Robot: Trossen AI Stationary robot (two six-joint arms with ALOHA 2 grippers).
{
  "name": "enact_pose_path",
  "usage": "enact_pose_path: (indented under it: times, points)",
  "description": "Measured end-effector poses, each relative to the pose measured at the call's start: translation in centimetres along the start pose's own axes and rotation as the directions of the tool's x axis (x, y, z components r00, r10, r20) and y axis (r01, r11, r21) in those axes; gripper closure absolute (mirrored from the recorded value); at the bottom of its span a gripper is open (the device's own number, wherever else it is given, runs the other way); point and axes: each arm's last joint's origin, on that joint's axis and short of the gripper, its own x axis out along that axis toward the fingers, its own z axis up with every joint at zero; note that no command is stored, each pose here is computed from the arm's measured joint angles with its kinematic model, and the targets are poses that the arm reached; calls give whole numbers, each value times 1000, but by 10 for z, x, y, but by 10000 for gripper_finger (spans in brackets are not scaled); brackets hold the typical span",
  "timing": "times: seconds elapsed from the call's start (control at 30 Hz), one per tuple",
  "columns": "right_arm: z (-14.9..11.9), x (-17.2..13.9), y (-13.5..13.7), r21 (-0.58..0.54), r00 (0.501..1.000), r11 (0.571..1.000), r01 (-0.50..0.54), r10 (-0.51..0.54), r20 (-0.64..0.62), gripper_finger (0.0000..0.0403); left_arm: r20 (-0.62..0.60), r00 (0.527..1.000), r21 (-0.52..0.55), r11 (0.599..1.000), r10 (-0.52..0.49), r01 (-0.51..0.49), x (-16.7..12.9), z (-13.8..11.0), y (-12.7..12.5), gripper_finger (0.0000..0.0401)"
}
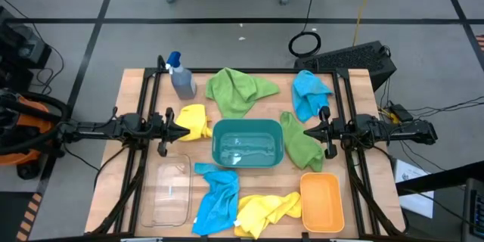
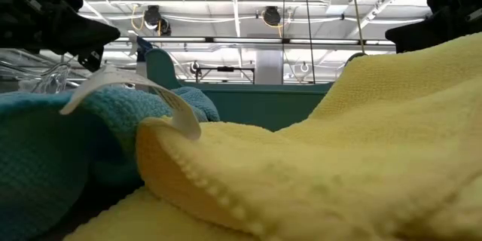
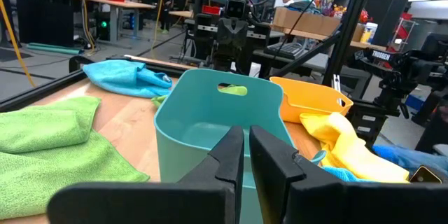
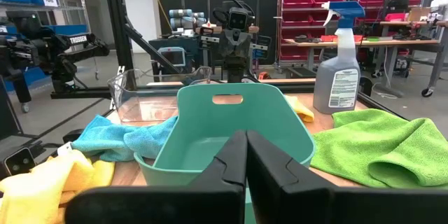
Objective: Sort microfiber towel by color & place in baskets
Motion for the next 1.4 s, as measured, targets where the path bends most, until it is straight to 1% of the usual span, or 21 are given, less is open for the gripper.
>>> enact_pose_path:
  times: [0.73,1.0,1.17,1.3,1.4]
  points:
    - [1,0,0,-16,1000,1000,0,0,14,403,0,1000,0,1000,0,0,0,0,0,369]
    - [1,0,0,1,1000,1000,0,0,11,403,0,1000,0,1000,0,0,0,0,0,369]
    - [1,0,0,68,1000,998,-1,0,11,403,0,1000,0,1000,0,0,0,0,0,369]
    - [1,0,0,70,1000,998,-1,0,10,403,0,1000,0,1000,0,0,0,0,0,369]
    - [8,-1,0,50,999,999,-1,-2,45,403,13,1000,2,1000,3,-3,0,1,0,369]
